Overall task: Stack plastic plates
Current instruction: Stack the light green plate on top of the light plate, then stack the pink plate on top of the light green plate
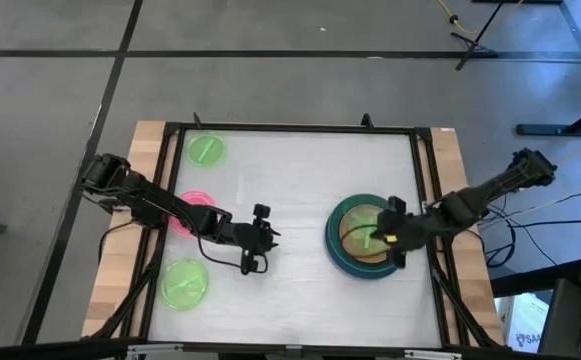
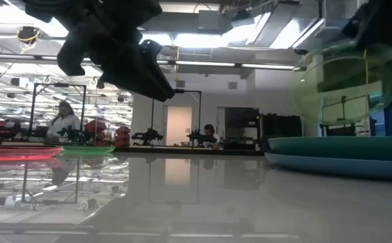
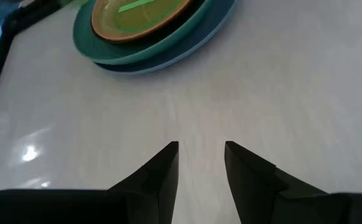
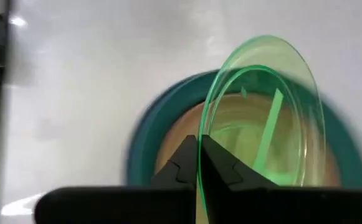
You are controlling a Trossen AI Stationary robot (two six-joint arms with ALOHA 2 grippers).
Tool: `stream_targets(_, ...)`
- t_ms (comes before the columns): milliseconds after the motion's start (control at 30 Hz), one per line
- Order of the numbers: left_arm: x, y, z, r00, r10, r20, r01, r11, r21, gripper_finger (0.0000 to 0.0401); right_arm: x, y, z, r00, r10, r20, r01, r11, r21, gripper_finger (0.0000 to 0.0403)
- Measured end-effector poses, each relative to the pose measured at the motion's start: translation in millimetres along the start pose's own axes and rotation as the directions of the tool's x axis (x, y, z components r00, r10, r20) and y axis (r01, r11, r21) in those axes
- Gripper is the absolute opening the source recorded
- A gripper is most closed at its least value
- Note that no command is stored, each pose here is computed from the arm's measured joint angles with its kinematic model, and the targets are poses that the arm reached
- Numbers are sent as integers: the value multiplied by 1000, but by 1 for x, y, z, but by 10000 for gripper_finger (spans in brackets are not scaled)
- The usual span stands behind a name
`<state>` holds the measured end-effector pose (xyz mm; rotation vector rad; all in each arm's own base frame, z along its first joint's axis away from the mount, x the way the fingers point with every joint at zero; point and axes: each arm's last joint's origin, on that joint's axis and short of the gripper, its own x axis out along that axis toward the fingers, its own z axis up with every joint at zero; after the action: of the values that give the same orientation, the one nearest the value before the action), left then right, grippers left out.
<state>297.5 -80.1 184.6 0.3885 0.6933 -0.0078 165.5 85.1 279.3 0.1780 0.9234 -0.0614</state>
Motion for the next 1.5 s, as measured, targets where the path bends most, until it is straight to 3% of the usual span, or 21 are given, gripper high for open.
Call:
stream_targets(100,0,0,0,1000,0,0,0,997,-74,124,2,9,-4,997,55,-49,-51,996,76,4)
stream_targets(200,0,0,0,1000,0,0,0,996,-85,124,11,14,-12,994,51,-99,-39,992,123,4)
stream_targets(333,0,0,0,1000,0,1,0,996,-86,124,26,15,-22,988,-3,-153,19,994,106,5)
stream_targets(600,0,0,0,1000,0,1,0,994,-105,124,41,15,-24,983,-143,-116,156,981,119,10)
stream_targets(733,-9,1,1,1000,-1,-9,0,994,-108,124,51,18,-26,975,-163,-152,186,971,153,47)
stream_targets(933,-44,6,-1,997,-2,-71,-14,973,-230,124,58,20,-27,968,-189,-164,208,972,109,132)
stream_targets(1033,-62,12,-9,990,2,-144,-49,944,-325,124,57,19,-26,970,-199,-139,215,971,106,162)
stream_targets(1133,-77,16,-21,965,41,-259,-147,903,-404,124,57,19,-25,971,-211,-113,223,969,106,179)
stream_targets(1300,-89,17,-45,882,62,-467,-318,809,-494,124,57,19,-24,967,-240,-83,248,963,103,188)
stream_targets(1367,-88,15,-58,840,46,-541,-368,782,-504,124,57,19,-24,967,-245,-78,252,962,103,188)
stream_targets(1500,-84,8,-81,787,-74,-612,-373,733,-569,124,57,19,-23,967,-244,-70,250,964,94,189)
